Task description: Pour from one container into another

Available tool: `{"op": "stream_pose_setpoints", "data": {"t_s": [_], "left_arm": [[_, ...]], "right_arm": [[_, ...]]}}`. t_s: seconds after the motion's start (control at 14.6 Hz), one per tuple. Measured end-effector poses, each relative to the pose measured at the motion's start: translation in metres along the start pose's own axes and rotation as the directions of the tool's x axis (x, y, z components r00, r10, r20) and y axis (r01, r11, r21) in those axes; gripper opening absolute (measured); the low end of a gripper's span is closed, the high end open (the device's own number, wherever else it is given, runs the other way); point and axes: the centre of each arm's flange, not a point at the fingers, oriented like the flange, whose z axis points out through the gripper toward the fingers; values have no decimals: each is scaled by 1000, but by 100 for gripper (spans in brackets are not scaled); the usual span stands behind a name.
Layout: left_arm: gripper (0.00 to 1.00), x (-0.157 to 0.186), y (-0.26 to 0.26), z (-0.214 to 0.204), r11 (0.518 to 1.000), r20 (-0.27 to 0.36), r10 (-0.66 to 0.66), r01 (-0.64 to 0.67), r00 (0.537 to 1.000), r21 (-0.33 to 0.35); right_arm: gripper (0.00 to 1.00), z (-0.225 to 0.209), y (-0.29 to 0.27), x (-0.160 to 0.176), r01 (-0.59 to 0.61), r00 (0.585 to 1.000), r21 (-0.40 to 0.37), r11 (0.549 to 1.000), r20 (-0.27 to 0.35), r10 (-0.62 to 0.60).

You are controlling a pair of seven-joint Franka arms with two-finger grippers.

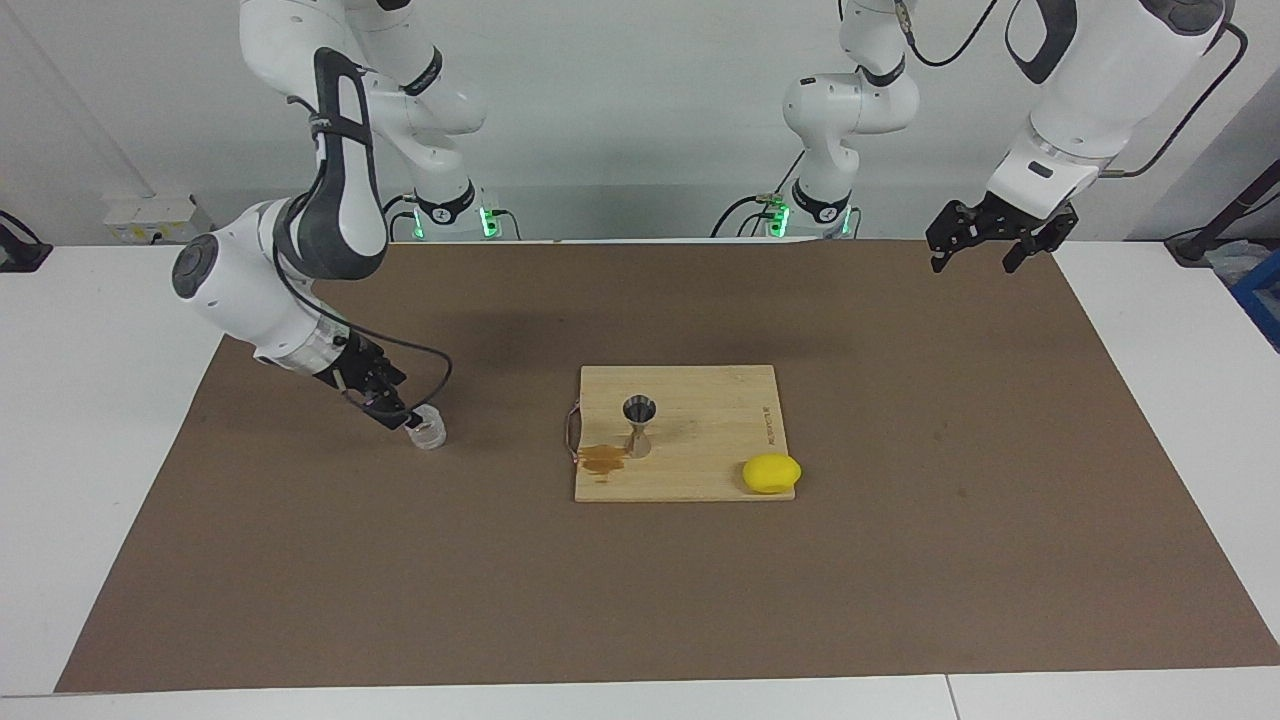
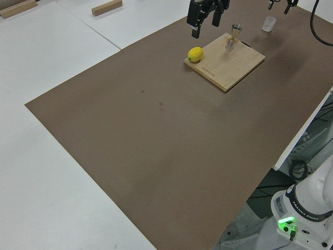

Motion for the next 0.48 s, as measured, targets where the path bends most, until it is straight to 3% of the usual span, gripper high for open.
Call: {"op": "stream_pose_setpoints", "data": {"t_s": [0.27,0.48], "left_arm": [[100,0,0,0,1000,0,0,0,1000,0],[100,0,0,0,1000,0,0,0,1000,0]], "right_arm": [[99,-15,-17,-21,283,947,-167,945,-107,-302],[99,-62,-22,-39,392,893,-182,902,-163,-420]]}}
